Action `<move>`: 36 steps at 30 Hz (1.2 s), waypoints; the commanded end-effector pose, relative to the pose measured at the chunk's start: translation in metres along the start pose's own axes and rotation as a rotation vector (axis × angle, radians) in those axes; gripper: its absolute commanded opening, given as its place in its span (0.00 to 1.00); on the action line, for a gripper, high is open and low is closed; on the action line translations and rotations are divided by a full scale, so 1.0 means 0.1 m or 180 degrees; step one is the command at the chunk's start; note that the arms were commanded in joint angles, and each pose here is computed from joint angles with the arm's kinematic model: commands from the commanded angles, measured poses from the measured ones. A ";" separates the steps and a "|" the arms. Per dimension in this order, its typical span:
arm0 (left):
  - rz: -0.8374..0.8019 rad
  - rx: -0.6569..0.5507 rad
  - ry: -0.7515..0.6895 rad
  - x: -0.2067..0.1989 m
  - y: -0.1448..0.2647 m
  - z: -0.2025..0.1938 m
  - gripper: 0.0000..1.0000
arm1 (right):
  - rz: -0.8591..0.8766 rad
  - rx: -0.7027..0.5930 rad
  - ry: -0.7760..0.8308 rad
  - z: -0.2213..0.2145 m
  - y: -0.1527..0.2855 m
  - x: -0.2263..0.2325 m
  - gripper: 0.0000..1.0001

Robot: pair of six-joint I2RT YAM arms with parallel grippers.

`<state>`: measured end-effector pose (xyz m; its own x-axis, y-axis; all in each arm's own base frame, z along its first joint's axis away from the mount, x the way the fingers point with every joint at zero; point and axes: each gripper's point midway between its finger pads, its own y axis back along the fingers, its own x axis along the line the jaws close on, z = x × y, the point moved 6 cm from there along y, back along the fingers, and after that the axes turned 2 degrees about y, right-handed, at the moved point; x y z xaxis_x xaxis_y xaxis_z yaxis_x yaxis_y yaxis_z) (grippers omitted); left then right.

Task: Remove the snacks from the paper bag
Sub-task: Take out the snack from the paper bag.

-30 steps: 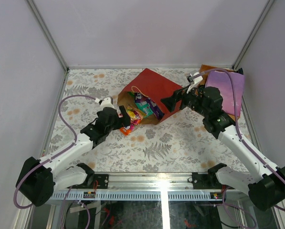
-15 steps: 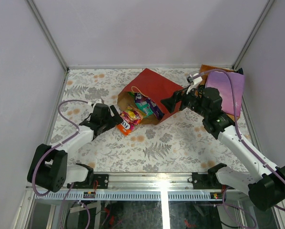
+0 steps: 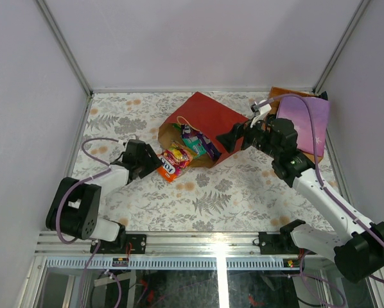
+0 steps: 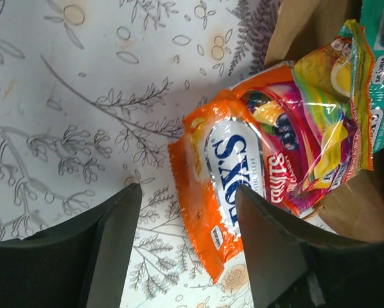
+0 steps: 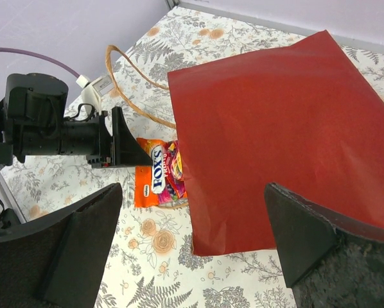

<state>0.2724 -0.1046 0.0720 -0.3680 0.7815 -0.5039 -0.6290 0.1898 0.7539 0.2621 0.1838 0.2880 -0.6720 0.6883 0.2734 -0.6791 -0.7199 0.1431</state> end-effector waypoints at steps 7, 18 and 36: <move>-0.0234 -0.0063 0.0095 -0.16 -0.16 0.18 0.00 | 0.0056 -0.0066 0.0034 0.01 0.00 0.02 0.99; 0.0028 -0.0663 0.0535 0.13 0.21 0.51 0.00 | 0.0097 -0.0034 0.0028 -0.02 -0.01 0.03 0.99; 0.0760 -0.1999 0.2235 0.81 0.53 1.01 0.00 | 0.0262 -0.0035 -0.0069 -0.03 -0.02 0.10 0.99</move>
<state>0.2614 0.0124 0.1046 -0.7242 0.3134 -0.6143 -0.6896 -0.3283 0.6455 0.2581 0.1864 0.2749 -0.6800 0.6674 0.3035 -0.6498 -0.7404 0.1722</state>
